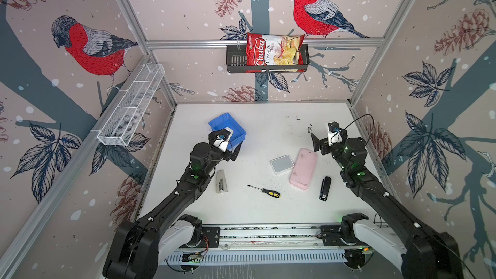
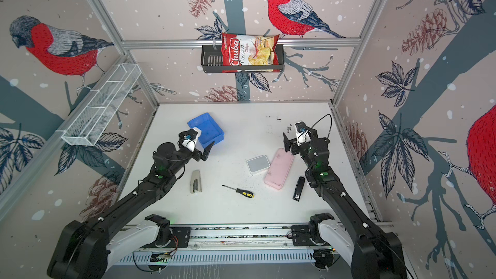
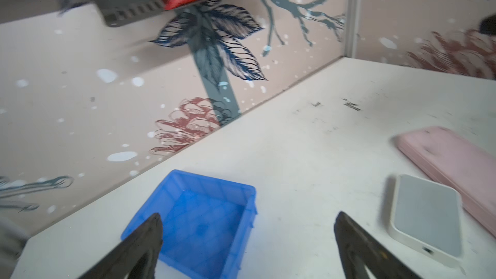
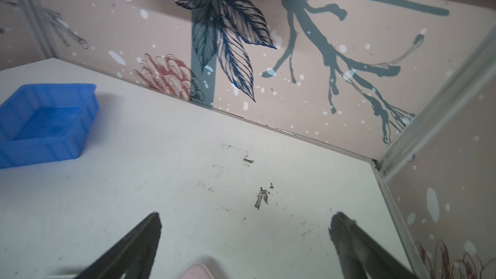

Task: Put the screwdriver in the bin
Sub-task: Pick up the screwdriver from the bottom-center of the table.

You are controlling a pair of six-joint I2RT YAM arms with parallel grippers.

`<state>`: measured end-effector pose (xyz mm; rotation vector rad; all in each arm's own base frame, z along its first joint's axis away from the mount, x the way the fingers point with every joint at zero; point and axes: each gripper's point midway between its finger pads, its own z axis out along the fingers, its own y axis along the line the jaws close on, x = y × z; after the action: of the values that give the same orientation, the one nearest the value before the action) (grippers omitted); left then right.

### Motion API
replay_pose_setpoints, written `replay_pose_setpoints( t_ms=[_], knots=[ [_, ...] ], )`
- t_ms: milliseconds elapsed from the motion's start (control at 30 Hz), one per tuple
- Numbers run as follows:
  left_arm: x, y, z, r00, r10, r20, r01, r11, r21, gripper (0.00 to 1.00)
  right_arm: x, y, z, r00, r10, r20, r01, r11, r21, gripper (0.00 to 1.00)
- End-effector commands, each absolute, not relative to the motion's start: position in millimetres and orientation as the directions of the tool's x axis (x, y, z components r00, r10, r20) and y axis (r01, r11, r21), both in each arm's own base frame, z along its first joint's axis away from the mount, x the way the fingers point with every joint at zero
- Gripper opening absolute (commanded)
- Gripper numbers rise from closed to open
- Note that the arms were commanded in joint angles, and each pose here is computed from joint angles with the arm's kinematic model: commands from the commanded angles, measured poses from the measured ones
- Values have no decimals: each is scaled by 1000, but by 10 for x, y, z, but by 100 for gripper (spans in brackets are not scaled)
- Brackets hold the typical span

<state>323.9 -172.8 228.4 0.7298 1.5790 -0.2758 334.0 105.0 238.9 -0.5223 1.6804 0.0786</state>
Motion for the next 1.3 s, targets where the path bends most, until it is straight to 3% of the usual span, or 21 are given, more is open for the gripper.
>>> replay_pose_setpoints(
  t_ms=[0,233,600,1000,1267],
  knots=[
    [2972,-2042,2071,-4,382,-924,741,622,253,99,3037,1261,2169,-132,-393,-910,-545,795,-264,99],
    [2564,-2582,1891,52,445,-894,881,402,251,99,2282,1585,2062,-81,-517,-852,-781,564,-269,99],
    [1891,-3063,1203,222,605,-764,952,34,304,95,1612,1835,2232,-43,-526,-849,-900,389,-195,99],
    [1657,-3032,559,283,742,-607,958,-184,222,84,1506,1930,2303,17,-591,-806,-937,272,-219,99],
    [1635,-3020,275,296,789,-539,955,-246,165,70,1353,1898,2197,29,-659,-751,-952,211,-223,99]
  ],
)
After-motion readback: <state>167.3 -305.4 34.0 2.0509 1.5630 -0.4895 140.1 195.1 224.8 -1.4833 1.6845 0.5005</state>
